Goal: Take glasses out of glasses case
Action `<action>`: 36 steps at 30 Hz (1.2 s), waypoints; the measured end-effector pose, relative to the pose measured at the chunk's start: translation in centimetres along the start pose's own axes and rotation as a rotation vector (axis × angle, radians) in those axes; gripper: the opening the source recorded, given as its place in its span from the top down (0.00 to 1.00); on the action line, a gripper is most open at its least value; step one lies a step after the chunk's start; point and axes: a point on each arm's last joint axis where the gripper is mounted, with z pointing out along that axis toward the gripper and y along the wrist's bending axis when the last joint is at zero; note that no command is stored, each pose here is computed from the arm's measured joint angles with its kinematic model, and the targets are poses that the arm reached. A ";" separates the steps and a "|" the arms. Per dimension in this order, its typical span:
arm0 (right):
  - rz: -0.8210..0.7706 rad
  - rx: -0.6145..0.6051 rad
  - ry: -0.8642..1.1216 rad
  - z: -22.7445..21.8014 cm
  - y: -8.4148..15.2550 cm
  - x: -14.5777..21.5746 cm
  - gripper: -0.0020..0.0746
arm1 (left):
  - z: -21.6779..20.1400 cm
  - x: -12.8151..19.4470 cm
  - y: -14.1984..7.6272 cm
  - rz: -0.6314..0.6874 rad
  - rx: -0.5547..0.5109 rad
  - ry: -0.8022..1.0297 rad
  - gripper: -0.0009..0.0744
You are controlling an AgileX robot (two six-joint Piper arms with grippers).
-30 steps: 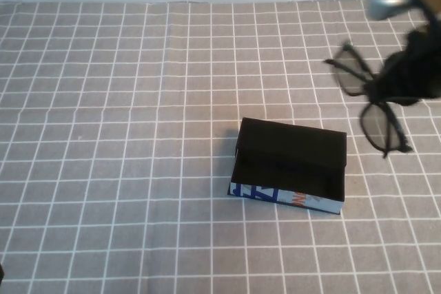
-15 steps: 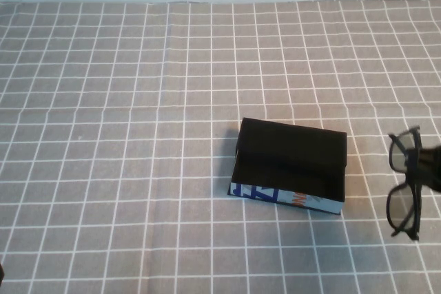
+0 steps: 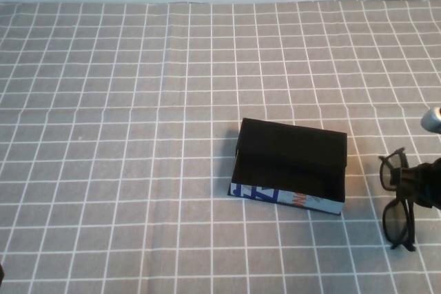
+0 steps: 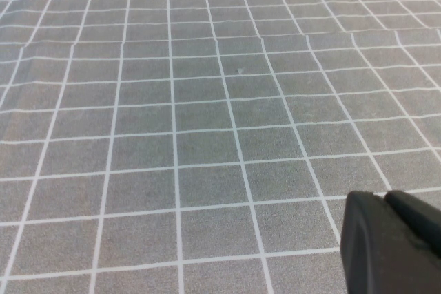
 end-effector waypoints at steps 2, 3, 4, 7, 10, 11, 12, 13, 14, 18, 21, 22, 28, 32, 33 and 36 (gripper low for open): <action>0.001 0.004 0.013 0.4 -0.1 0.1 0.97 | 0.0 0.0 0.0 0.000 0.000 0.000 0.99; 0.001 0.004 0.013 0.5 -0.2 0.1 0.95 | 0.0 0.0 0.0 0.000 0.000 0.000 0.99; -0.001 0.005 0.015 0.5 -0.2 0.1 0.92 | 0.0 0.0 0.0 0.000 0.000 0.000 0.99; -0.004 0.003 0.007 0.3 -0.1 0.0 0.80 | 0.0 0.0 0.0 0.000 0.000 0.000 0.99; -0.026 -0.006 -0.023 -0.7 0.2 -0.2 0.74 | 0.0 0.0 0.0 0.000 0.000 0.000 0.99; -0.042 -0.010 -0.036 -1.2 0.4 -0.2 0.74 | 0.0 0.0 0.0 0.000 0.000 0.000 0.99; -0.058 -0.014 -0.047 -1.7 0.6 -0.3 0.74 | 0.0 0.0 0.0 0.000 0.000 0.000 0.99; -0.080 -0.020 -0.064 -2.5 0.8 -0.3 0.75 | 0.0 0.0 0.0 0.000 0.000 0.000 0.99; -0.107 -0.027 -0.083 -3.4 1.1 -0.3 0.76 | 0.0 0.0 0.0 0.000 0.000 0.000 0.99; -0.242 -0.052 -0.190 -8.0 2.7 -0.8 0.89 | 0.0 0.0 0.0 0.000 0.000 0.000 0.99; -0.348 -0.051 -0.317 -12.4 3.8 -0.7 0.96 | 0.0 0.0 0.0 0.000 0.000 0.000 0.99; -0.382 -0.045 -0.370 -14.0 4.1 -0.4 0.97 | 0.0 0.0 0.0 0.000 0.000 0.000 0.99; -0.496 0.013 -0.668 -21.4 4.5 3.5 0.99 | 0.0 0.0 0.0 0.000 0.000 0.000 0.99; -0.470 0.039 -0.819 -23.7 3.7 7.4 0.99 | 0.0 0.0 0.0 0.000 0.000 0.000 0.99; -0.463 0.050 -0.832 -23.7 3.3 8.1 0.99 | 0.0 0.0 0.0 0.000 0.000 0.000 0.99; -0.402 0.066 -0.844 -22.9 2.2 10.1 0.99 | 0.0 0.0 0.0 0.000 0.000 0.000 0.99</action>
